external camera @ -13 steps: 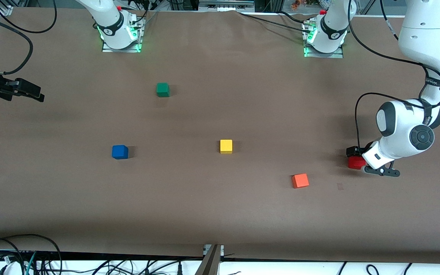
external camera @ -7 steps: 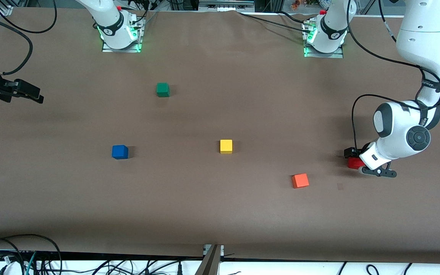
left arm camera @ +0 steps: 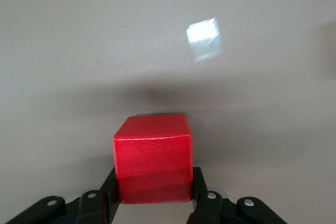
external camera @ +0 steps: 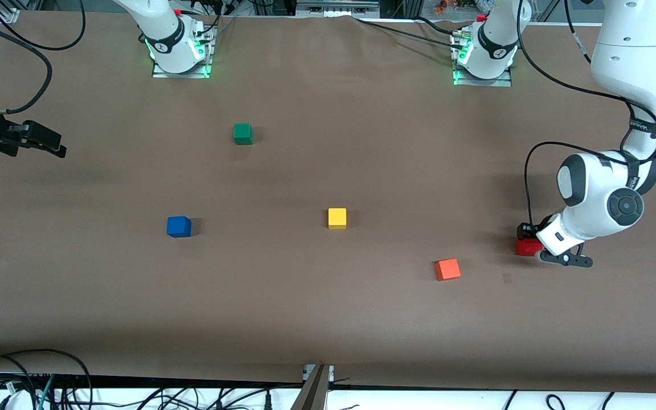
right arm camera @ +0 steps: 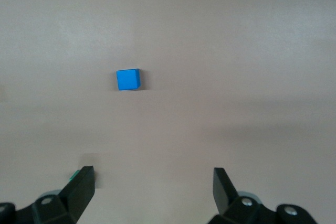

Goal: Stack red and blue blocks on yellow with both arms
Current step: 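Carry the red cube to the yellow cube while the right gripper reaches the blue cube, then lower the red cube onto the yellow cube while the right gripper grasps blue, then open the left gripper and withdraw while the right gripper lifts blue, then lower the blue cube onto the red cube with the right gripper, then open the right gripper and draw it back from the stack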

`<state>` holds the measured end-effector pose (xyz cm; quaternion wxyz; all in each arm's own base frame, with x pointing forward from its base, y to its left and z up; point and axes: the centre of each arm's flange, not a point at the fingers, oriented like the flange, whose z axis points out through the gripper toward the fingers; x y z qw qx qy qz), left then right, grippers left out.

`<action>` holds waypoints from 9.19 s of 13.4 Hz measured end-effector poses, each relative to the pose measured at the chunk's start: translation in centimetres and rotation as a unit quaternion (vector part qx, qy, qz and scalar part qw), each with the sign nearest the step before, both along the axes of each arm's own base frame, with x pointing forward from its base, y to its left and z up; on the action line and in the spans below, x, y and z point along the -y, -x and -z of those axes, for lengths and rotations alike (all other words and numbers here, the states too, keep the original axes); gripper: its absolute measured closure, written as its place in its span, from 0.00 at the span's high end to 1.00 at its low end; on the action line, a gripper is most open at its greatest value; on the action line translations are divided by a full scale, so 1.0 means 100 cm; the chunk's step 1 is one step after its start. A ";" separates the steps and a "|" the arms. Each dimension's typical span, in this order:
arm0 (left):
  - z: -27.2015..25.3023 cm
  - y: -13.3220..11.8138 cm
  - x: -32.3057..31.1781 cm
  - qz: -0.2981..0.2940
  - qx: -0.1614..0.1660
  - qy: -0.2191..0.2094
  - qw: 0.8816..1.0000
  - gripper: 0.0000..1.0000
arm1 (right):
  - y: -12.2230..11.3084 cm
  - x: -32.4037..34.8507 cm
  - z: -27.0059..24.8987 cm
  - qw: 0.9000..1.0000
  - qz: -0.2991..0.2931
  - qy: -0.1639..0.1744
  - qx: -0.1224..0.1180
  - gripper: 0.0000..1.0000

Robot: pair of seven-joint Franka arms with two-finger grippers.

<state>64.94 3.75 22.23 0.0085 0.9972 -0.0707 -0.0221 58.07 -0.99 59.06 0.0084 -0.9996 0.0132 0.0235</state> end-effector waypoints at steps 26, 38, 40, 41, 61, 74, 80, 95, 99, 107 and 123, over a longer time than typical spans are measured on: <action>-0.044 0.073 0.516 -0.054 -0.013 0.017 0.998 0.56 | -0.065 -0.104 0.366 0.996 -0.082 0.029 -0.009 1.00; -0.028 0.080 0.523 -0.047 -0.018 0.007 0.999 0.56 | -0.060 -0.108 0.386 0.998 -0.060 0.006 -0.011 0.57; -0.026 0.080 0.523 -0.047 -0.019 0.007 0.999 0.56 | -0.061 -0.107 0.385 0.998 -0.056 0.003 -0.011 0.55; -0.026 0.080 0.523 -0.047 -0.019 0.007 0.999 0.56 | -0.062 -0.108 0.382 0.998 -0.056 0.002 -0.013 0.55; -0.142 -0.021 0.397 -0.124 -0.005 -0.009 0.992 1.00 | -0.090 -0.230 0.202 0.998 -0.009 -0.052 -0.039 0.55; -0.356 -0.018 0.000 -0.123 -0.029 0.004 0.992 1.00 | 0.011 -0.535 0.266 0.998 -0.010 -0.043 0.050 0.55; -0.355 0.036 0.008 -0.120 -0.060 0.001 0.991 1.00 | 0.009 -0.538 0.268 0.997 -0.010 -0.042 0.061 0.55; -0.338 0.047 0.008 -0.121 -0.063 0.001 0.991 1.00 | 0.015 -0.548 0.283 0.997 -0.011 -0.041 0.064 0.55; -0.338 0.047 0.008 -0.121 -0.063 0.001 0.991 1.00 | 0.013 -0.547 0.285 0.997 -0.009 -0.041 0.066 0.61; -0.338 0.047 0.009 -0.120 -0.063 0.001 0.991 1.00 | 0.002 -0.537 0.265 0.997 0.000 -0.033 0.067 1.00; -0.337 0.047 0.011 -0.119 -0.062 0.001 0.991 1.00 | -0.041 -0.103 0.003 0.995 0.085 -0.035 -0.036 1.00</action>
